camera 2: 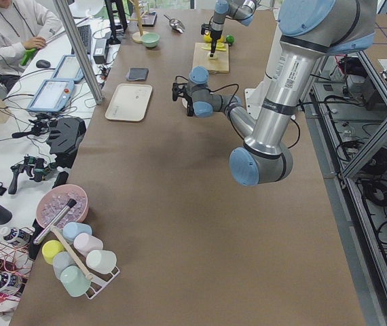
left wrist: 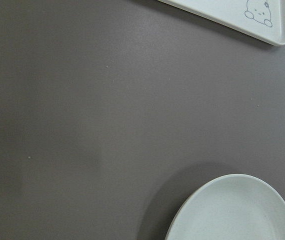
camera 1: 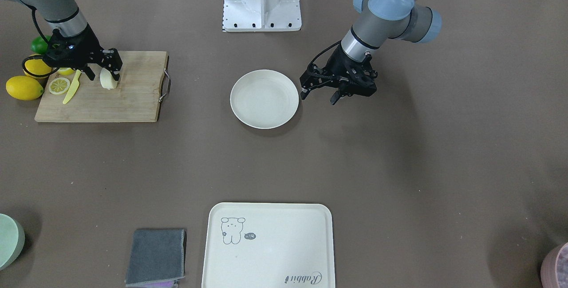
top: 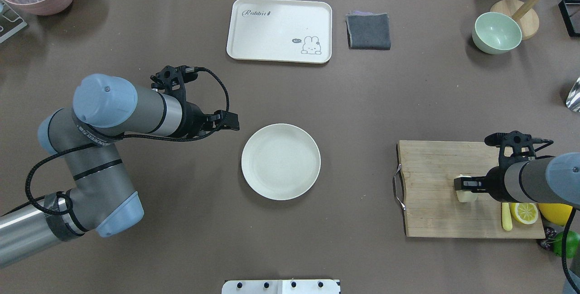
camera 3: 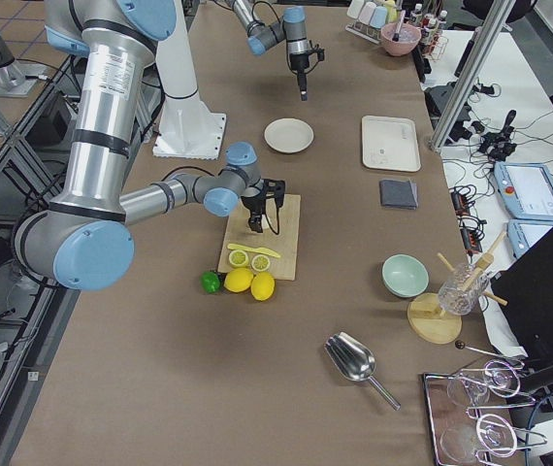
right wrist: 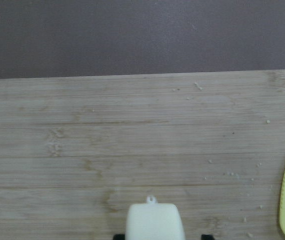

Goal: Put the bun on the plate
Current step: 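Lower the right gripper onto the cream bun and grasp it, then carry the bun over the plate with the right gripper while the left arm withdraws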

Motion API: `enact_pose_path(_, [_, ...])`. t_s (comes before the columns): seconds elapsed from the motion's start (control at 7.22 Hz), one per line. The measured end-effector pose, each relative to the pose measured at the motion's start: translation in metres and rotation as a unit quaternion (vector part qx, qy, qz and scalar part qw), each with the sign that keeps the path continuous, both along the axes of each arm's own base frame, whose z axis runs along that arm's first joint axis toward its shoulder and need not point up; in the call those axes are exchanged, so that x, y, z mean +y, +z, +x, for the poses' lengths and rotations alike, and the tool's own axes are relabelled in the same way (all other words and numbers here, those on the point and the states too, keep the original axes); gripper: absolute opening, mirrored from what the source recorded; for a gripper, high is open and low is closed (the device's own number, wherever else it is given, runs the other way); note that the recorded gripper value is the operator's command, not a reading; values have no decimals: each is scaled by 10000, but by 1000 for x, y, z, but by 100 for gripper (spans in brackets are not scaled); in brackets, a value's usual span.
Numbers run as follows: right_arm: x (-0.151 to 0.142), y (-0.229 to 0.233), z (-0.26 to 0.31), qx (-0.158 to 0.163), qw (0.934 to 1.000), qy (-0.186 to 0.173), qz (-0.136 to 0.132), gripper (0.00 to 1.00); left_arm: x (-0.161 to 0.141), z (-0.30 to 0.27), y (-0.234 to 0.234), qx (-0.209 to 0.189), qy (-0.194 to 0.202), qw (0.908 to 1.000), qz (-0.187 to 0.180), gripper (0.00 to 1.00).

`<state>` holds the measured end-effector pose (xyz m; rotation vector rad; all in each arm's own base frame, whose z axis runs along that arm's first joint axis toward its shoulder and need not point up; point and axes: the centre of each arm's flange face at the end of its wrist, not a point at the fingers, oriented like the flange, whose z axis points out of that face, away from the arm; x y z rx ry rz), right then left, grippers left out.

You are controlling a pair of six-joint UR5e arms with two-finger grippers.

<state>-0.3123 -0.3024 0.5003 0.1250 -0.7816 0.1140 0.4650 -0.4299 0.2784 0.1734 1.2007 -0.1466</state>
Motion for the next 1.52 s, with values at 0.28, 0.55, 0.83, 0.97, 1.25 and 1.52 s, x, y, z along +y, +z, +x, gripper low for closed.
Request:
enact_pose_path(0.28, [0,-2,-3,-23,10000,-20,17,13,-2,-3,0,1,-25,10000,1,98])
enact_pose_path(0.55, [-12,-22,-5,-199,9998,48,72,13,-18,-23,1,50,-3,10000,-78,98])
enact_pose_path(0.83, [-42,-75,-40,-271,9995,126,98,13,-62,-94,23,51,82,9998,-186,98])
enact_pose_path(0.97, [-60,-121,-69,-202,9996,175,65,13,-82,-145,54,-83,152,9998,-84,98])
enact_pose_path(1.25, [-76,-214,-123,-208,9994,285,-54,13,-105,-252,132,-662,181,9974,203,98])
enact_pose_path(1.52, [-69,-273,-184,-347,9984,437,-85,13,-120,-359,194,-1511,387,9870,375,98])
